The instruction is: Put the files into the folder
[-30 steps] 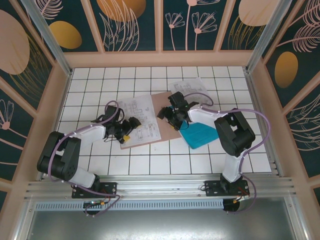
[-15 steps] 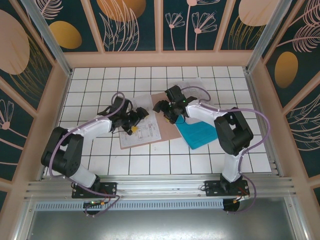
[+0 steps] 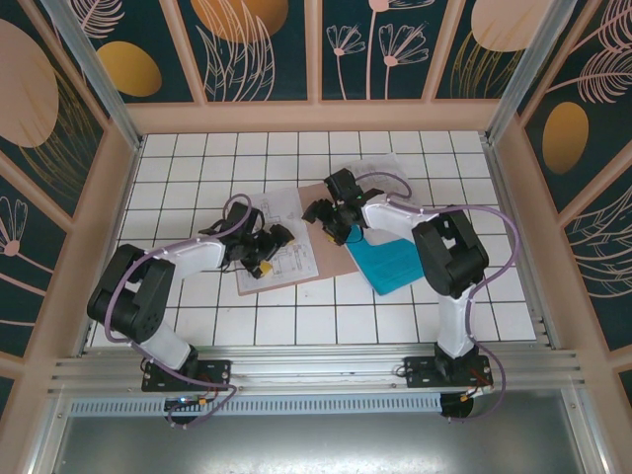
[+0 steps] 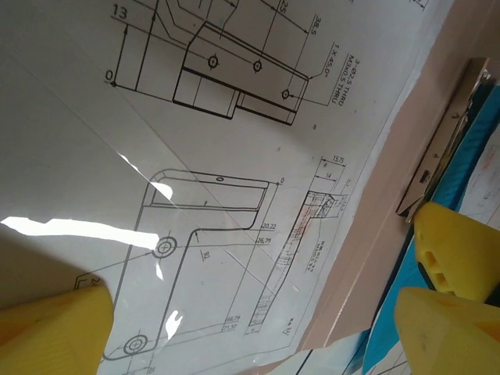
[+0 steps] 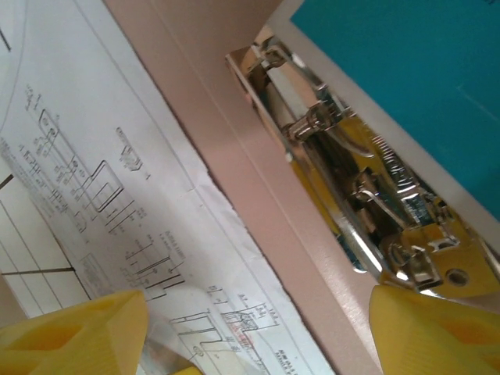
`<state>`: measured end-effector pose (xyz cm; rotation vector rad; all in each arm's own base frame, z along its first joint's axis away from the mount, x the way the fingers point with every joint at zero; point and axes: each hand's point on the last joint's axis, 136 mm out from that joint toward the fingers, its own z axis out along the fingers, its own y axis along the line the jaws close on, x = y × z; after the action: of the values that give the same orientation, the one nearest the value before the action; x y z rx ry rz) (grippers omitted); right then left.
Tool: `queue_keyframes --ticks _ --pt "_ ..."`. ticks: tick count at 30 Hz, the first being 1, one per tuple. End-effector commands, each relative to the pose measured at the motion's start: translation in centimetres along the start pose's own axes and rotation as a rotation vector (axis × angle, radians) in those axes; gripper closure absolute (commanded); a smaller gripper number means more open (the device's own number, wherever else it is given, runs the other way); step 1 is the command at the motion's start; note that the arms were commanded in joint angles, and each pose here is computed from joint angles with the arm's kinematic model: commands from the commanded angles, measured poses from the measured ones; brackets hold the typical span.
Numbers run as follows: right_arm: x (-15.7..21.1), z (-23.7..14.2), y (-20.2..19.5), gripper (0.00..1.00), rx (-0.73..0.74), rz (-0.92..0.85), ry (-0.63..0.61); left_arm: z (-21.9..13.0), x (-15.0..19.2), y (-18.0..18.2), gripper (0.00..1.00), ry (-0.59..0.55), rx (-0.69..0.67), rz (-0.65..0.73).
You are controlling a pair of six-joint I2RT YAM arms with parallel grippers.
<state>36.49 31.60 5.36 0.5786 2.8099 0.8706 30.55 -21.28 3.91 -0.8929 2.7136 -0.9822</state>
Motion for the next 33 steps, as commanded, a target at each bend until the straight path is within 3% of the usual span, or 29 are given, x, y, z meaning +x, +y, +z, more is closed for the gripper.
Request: queue_keyframes --ticks 1,16,33 --pt "-0.3 0.2 -0.2 0.24 0.021 0.031 0.009 0.1 0.1 1.4 0.07 -0.008 -0.035 -0.029" --pt "-0.3 1.5 -1.9 0.24 0.111 0.032 0.002 0.1 0.2 1.8 0.07 -0.006 -0.046 -0.033" --pt "-1.0 3.3 -8.0 0.27 0.47 -0.042 -0.093 0.0 0.7 4.2 0.07 -0.015 -0.109 -0.051"
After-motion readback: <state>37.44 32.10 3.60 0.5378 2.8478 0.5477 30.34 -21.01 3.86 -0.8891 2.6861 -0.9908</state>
